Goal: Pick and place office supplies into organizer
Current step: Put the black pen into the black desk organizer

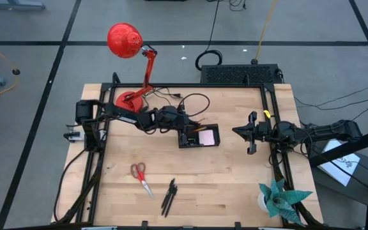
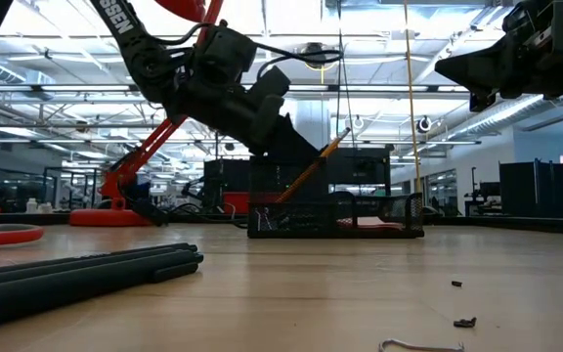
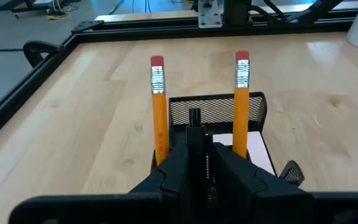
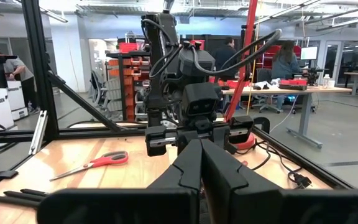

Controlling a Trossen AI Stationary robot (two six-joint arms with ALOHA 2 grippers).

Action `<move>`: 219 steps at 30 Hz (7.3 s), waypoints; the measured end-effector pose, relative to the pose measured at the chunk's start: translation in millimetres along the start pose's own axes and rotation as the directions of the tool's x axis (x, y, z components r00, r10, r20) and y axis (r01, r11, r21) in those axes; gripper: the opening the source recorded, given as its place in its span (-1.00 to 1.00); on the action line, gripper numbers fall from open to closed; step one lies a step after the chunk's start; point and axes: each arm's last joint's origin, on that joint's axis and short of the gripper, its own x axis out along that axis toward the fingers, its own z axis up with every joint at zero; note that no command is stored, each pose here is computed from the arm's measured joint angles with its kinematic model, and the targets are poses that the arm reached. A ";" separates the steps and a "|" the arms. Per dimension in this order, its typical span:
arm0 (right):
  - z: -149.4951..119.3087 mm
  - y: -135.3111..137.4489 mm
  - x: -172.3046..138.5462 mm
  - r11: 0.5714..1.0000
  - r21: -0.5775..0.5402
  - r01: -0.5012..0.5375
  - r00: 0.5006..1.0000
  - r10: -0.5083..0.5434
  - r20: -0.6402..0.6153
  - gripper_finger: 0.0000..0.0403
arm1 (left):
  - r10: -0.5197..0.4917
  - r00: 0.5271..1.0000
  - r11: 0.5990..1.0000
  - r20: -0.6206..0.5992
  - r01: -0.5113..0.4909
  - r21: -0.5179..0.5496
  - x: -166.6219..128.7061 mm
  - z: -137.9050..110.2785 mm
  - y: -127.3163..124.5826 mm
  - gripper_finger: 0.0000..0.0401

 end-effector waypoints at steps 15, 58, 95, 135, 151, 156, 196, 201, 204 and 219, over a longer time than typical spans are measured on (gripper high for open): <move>0.0 0.0 0.0 1.000 0.001 -0.001 1.000 0.001 0.000 -0.98 | 0.006 1.000 0.995 0.012 -0.007 0.096 1.2 14.5 -15.8 -0.16; -3.8 1.3 2.1 0.999 0.036 -0.029 0.999 0.030 -0.034 -0.98 | -0.171 0.871 0.857 -0.461 -0.099 -0.505 -83.7 -20.8 -235.7 -0.07; -4.6 1.3 3.1 1.000 0.013 -0.025 0.999 0.026 -0.040 -0.98 | -0.036 0.566 0.720 -0.823 -0.557 -0.414 -19.6 10.2 -243.7 -0.07; -4.6 1.3 3.1 1.000 0.013 -0.023 0.999 0.023 -0.040 -0.98 | -0.086 0.455 0.958 -0.886 -0.207 -0.199 -20.3 -31.5 -221.7 -0.07; -4.6 1.2 3.1 1.000 0.012 -0.022 0.999 0.023 -0.041 -0.98 | -0.102 0.524 0.987 -0.845 -0.054 -0.152 -24.0 -16.4 -217.1 -0.07; -4.6 1.2 3.1 1.000 0.012 -0.022 0.999 0.023 -0.041 -0.98 | -0.103 0.575 0.952 -0.811 -0.180 -0.249 -29.4 0.8 -207.2 -0.07; -4.6 1.2 3.1 1.000 0.013 -0.022 0.999 0.023 -0.041 -0.98 | -0.055 0.513 0.864 -0.857 -0.405 -0.298 -41.0 -5.8 -218.1 -0.07; -4.6 1.2 3.1 1.000 0.013 -0.022 0.999 0.023 -0.040 -0.98 | -0.048 0.508 0.861 -0.860 -0.416 -0.293 -38.6 -10.2 -220.6 -0.07; -4.6 1.2 3.1 1.000 0.013 -0.022 0.999 0.023 -0.040 -0.98 | -0.038 0.485 0.859 -0.873 -0.431 -0.277 -34.0 -19.3 -223.6 -0.07; -4.6 1.2 3.1 1.000 0.013 -0.022 0.999 0.023 -0.041 -0.98 | -0.034 0.456 0.881 -0.889 -0.406 -0.242 -29.3 -30.2 -227.1 -0.36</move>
